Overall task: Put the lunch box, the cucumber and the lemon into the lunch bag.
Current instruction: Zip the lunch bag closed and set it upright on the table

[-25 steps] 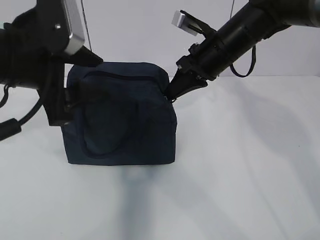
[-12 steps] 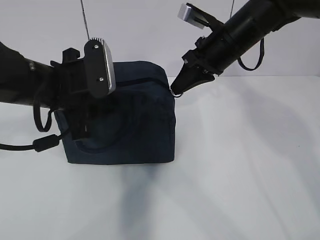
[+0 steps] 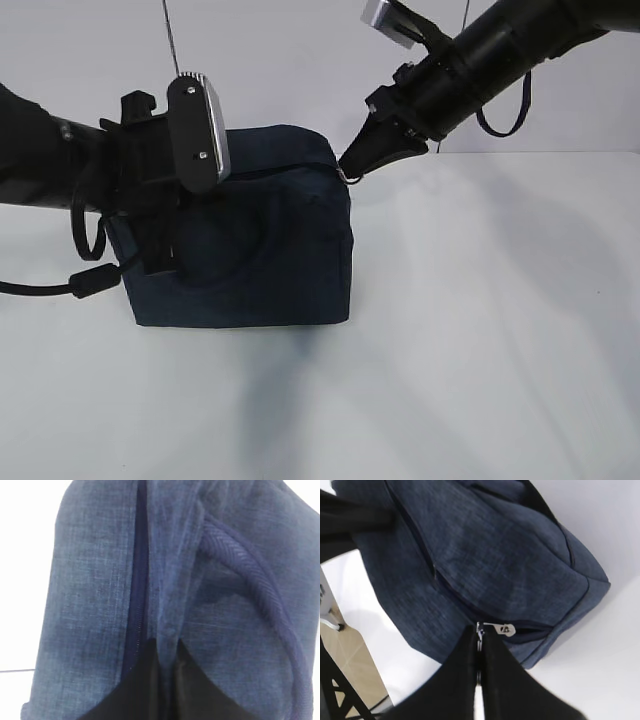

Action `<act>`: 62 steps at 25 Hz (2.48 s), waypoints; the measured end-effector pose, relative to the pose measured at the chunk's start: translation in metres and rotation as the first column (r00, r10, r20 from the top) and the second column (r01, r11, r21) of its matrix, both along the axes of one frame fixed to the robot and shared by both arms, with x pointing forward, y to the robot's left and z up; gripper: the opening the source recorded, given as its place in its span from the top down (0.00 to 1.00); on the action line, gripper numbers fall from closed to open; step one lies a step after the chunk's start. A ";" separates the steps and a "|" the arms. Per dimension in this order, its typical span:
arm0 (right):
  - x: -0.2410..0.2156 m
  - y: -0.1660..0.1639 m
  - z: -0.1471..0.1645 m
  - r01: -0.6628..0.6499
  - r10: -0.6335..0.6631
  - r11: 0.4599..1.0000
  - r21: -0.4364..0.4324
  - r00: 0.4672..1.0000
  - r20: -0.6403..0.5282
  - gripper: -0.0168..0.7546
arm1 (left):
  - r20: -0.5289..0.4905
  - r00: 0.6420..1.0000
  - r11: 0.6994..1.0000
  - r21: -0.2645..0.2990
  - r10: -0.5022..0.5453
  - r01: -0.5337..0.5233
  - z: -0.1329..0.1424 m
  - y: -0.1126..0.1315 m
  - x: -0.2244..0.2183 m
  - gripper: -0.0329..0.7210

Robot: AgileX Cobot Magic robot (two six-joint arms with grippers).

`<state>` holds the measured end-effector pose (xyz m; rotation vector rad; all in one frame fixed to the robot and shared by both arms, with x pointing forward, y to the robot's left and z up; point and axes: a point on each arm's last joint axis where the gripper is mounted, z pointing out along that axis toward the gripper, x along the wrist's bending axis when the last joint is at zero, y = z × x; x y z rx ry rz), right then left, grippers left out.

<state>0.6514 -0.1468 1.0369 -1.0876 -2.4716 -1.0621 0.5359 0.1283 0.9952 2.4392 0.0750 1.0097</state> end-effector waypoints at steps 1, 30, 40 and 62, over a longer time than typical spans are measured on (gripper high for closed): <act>0.000 0.000 0.000 0.004 -0.004 1.000 0.005 1.000 0.002 0.97 | 0.000 1.000 1.000 0.000 0.000 0.000 0.000 0.000 0.000 0.96; 0.014 -0.033 -0.003 0.004 0.006 0.994 -0.111 0.995 0.095 0.97 | -0.020 1.000 0.999 -0.034 0.020 -0.021 0.001 -0.002 0.000 0.96; 0.017 -0.033 -0.006 -0.207 0.265 0.956 -0.206 0.910 0.317 0.97 | -0.026 0.999 0.999 -0.036 0.023 -0.024 0.000 -0.002 0.000 0.96; 0.024 -0.026 -0.024 0.335 -0.326 0.942 -0.015 0.905 -0.273 0.97 | -0.019 0.998 0.997 -0.056 0.055 -0.056 0.001 -0.001 0.002 0.96</act>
